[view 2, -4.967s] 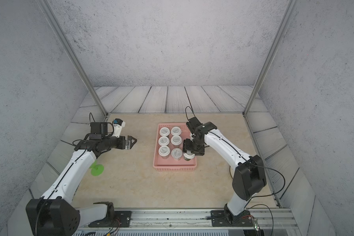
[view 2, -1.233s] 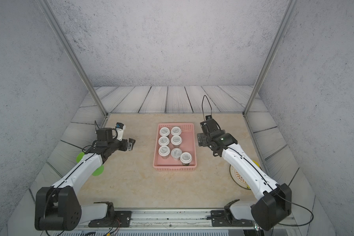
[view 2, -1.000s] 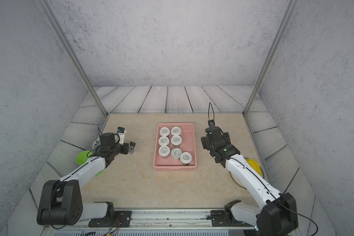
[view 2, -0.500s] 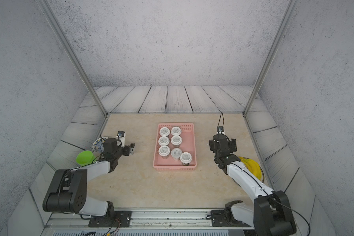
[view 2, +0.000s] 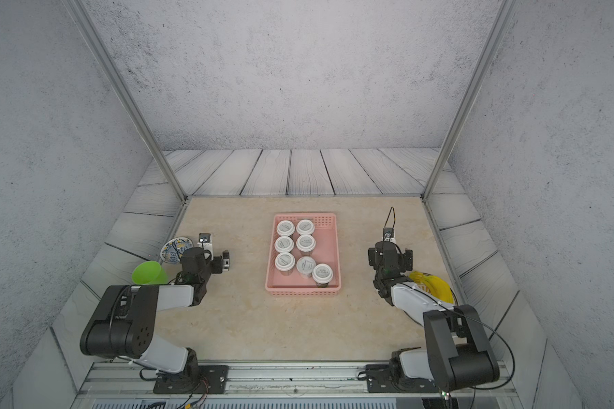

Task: Put the yogurt in the basket
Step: Reset both arms

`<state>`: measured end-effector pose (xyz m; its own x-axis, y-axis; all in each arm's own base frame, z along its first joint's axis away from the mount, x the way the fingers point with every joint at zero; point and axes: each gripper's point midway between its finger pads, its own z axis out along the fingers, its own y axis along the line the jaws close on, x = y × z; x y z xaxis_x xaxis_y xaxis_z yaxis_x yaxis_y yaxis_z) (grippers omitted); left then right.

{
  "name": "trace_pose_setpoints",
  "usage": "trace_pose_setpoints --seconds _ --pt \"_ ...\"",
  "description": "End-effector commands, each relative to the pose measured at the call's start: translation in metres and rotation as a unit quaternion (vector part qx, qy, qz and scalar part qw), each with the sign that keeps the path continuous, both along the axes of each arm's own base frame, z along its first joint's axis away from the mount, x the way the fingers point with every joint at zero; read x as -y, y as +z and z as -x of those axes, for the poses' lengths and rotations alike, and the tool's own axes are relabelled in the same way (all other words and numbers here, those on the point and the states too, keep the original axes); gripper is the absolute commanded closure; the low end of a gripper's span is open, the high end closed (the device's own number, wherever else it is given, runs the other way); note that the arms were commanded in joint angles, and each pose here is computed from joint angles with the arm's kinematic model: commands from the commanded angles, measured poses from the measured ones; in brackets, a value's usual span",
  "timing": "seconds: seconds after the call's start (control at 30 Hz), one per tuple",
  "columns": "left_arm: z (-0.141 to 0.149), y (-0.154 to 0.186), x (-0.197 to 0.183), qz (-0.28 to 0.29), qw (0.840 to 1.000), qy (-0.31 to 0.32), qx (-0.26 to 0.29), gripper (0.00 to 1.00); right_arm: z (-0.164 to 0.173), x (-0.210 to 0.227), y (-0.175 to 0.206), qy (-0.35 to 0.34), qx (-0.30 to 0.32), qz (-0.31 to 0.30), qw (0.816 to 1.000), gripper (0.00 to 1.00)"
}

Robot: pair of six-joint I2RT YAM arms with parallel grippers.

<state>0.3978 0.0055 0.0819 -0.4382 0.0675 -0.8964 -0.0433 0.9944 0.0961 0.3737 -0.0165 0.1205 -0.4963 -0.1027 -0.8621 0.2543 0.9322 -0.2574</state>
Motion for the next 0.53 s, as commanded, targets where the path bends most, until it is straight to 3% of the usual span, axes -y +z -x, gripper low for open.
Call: trace_pose_setpoints --seconds 0.0,0.5 --pt "-0.0072 0.015 -0.0078 0.002 0.999 0.02 0.027 0.02 -0.0074 -0.0001 0.0049 -0.001 0.028 -0.022 0.999 0.0" --pt "-0.0066 0.016 -0.0101 0.001 0.999 0.028 0.029 0.02 -0.0039 0.0003 0.0094 0.006 0.038 -0.025 0.999 0.0"
